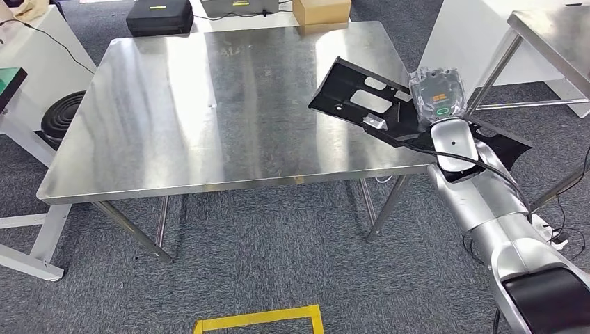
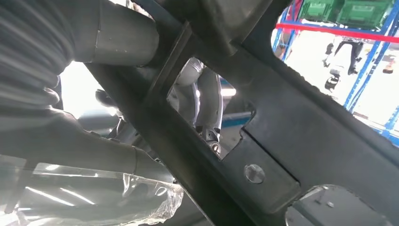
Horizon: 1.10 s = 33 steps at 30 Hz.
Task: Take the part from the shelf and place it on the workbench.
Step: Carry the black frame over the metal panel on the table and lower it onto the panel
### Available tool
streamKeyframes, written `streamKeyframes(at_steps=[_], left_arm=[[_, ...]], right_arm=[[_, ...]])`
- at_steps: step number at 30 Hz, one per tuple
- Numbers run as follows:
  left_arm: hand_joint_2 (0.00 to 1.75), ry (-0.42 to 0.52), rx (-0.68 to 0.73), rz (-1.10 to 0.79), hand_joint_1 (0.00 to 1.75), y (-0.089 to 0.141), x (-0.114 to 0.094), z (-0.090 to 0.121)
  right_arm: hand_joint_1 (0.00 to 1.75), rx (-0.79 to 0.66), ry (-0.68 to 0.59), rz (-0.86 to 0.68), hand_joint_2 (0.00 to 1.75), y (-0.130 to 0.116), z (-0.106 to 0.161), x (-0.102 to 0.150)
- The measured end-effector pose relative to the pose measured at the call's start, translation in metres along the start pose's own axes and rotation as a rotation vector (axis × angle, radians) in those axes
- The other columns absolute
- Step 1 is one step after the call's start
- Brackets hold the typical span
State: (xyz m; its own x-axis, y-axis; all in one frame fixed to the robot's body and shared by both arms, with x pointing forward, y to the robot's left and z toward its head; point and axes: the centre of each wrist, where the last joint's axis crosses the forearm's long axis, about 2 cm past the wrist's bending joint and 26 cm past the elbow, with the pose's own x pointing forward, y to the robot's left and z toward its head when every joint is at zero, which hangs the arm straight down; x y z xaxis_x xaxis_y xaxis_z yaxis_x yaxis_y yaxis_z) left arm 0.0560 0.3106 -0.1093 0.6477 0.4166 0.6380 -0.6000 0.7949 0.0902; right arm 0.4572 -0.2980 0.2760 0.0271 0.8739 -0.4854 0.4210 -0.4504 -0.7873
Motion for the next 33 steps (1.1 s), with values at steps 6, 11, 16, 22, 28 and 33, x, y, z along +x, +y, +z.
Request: streamKeyframes(at_steps=[6,11,16,22,28,33], left_arm=[[1.75,0.001,0.015,0.021,0.00,0.001,0.000,0.000],[1.75,0.003,0.018,0.033,0.00,-0.001,-0.001,0.001],[1.75,0.012,0.022,0.040,0.00,-0.002,-0.003,0.002],[1.75,0.013,0.026,0.042,0.00,0.000,-0.003,0.002],[1.75,0.012,0.025,0.035,0.00,0.000,-0.003,0.002],[1.75,0.007,0.029,0.031,0.00,0.004,0.000,0.000]], right_arm=[[1.75,0.005,-0.014,0.065,1.75,0.004,-0.004,0.008],[1.75,0.031,-0.026,0.131,1.75,0.009,-0.009,0.006],[1.75,0.081,-0.050,0.208,1.75,0.024,-0.007,0.003],[1.75,0.102,-0.074,0.259,1.75,0.030,-0.009,0.005],[1.75,0.127,-0.098,0.280,1.75,0.035,-0.007,0.013],[1.75,0.132,-0.105,0.288,1.75,0.036,-0.006,0.018]])
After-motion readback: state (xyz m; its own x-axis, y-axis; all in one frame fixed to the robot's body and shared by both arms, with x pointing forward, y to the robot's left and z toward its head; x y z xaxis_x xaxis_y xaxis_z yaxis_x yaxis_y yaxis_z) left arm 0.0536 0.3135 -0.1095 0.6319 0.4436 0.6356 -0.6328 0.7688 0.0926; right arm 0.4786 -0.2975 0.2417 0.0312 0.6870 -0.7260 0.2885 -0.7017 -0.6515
